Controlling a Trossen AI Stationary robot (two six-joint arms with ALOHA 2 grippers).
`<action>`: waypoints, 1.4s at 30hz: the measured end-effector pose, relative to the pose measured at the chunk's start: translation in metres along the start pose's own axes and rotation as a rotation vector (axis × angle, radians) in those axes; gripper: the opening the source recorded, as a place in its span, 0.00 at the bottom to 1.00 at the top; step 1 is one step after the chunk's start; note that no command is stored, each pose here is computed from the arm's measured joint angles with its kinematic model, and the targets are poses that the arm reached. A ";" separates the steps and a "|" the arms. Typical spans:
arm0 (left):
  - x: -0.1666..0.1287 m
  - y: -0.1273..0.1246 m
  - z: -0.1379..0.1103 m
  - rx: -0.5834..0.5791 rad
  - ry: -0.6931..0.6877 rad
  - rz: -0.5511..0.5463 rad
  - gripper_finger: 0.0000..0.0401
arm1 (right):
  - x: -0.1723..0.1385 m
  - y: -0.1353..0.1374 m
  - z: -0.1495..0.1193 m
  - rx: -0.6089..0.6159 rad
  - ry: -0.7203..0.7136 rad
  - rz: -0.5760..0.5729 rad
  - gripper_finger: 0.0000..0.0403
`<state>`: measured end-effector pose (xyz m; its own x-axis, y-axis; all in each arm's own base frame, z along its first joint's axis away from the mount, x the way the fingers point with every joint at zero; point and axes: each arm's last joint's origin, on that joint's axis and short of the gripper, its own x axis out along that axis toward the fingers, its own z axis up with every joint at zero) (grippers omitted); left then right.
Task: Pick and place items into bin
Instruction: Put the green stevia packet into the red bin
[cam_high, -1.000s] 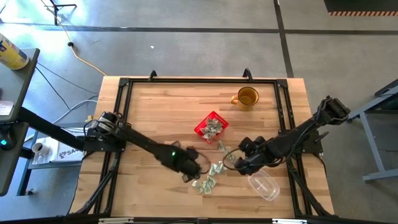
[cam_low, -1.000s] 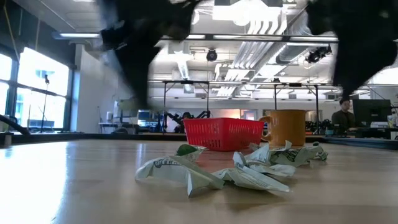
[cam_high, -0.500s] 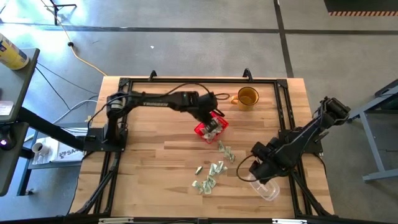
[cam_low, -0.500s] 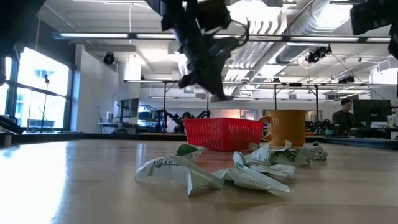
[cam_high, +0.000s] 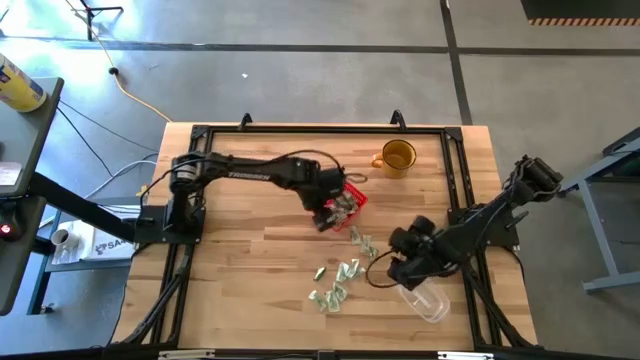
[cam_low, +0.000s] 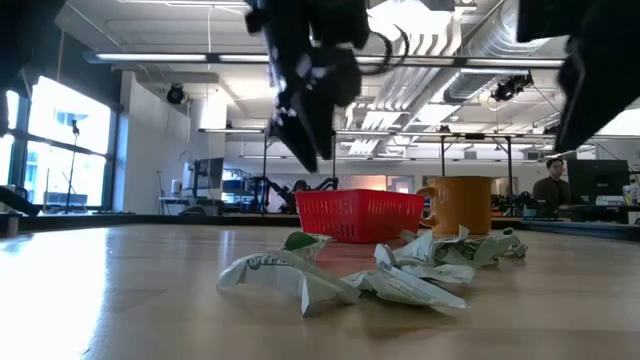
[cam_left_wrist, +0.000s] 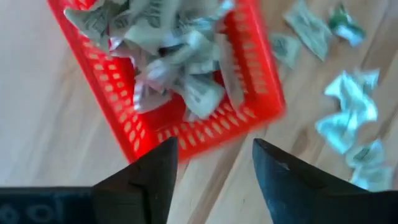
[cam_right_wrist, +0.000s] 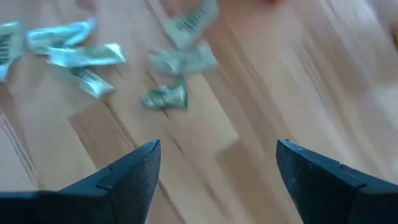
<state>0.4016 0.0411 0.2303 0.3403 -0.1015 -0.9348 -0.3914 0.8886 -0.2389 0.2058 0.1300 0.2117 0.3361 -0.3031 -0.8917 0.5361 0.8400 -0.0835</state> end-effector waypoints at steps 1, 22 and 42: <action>-0.006 -0.005 -0.006 0.028 0.009 0.033 0.61 | 0.003 0.001 0.004 -0.047 -0.008 0.012 0.77; -0.026 0.035 -0.155 -0.276 -0.005 0.028 0.45 | 0.064 0.009 0.048 0.462 0.284 0.178 0.77; -0.034 0.046 -0.182 -0.310 -0.075 -0.017 0.45 | 0.106 0.010 0.048 0.527 0.392 0.080 0.16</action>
<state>0.2165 0.0045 0.2035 0.4064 -0.0722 -0.9108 -0.6230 0.7073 -0.3340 0.2841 0.0851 0.1372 0.1376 0.0207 -0.9903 0.8616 0.4907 0.1300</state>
